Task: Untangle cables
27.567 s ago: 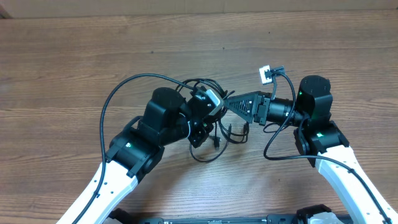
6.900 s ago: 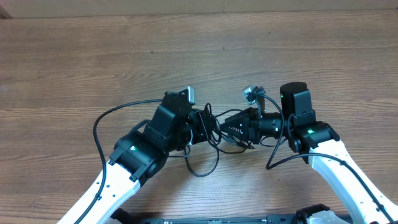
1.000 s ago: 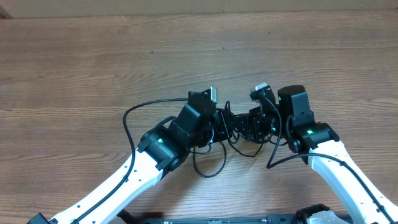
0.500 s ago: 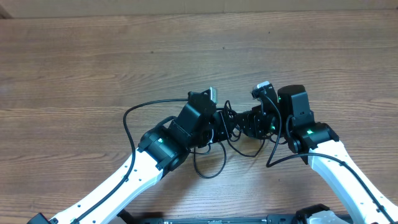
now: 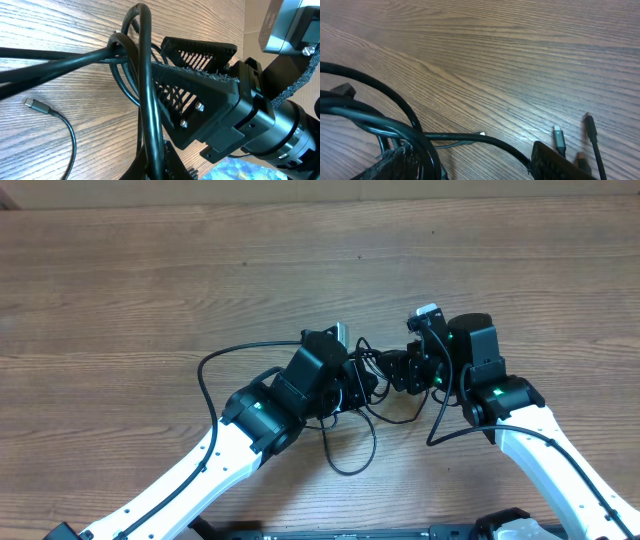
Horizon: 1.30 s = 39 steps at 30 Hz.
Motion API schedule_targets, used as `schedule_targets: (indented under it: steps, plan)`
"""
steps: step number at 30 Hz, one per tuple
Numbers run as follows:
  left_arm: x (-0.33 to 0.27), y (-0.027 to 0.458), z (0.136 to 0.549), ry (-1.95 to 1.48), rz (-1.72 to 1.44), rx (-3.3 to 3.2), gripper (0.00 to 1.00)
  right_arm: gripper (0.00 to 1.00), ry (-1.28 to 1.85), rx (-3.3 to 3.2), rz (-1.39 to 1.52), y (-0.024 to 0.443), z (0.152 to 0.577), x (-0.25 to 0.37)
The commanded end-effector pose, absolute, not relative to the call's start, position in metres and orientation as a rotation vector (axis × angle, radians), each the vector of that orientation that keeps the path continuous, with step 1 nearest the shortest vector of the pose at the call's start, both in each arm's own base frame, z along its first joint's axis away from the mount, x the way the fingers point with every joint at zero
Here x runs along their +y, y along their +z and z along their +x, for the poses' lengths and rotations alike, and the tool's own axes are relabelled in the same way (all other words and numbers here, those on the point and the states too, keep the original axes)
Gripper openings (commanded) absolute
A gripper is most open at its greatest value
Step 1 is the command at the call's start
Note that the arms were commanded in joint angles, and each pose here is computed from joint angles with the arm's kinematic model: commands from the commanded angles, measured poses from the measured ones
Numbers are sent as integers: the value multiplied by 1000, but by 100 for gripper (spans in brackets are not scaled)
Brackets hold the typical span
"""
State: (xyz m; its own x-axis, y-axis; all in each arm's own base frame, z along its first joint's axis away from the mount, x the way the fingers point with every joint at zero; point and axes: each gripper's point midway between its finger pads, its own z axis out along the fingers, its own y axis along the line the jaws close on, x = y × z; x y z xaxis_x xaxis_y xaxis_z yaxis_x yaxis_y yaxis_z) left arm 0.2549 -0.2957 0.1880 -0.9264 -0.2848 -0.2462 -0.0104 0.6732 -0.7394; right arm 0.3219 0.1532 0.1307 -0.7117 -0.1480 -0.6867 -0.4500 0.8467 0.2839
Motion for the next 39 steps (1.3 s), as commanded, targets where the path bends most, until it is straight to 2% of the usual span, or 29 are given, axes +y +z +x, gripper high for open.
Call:
schedule_targets:
  steps: [1,8,14,30,39]
  plan:
    - [-305,200,245,-1210,-197,2560,4,69,423,2351,-280,130,340,130]
    - [-306,200,243,-1215,-193,2567,4,71,382,2360,-179,130,344,121]
    - [-307,200,240,-1232,-183,2576,4,72,254,2386,19,124,348,96]
    - [-304,195,236,-1219,-190,2611,4,73,3,2430,185,111,339,53]
    - [-289,180,235,-1134,-254,2677,4,76,-40,2443,472,103,332,3]
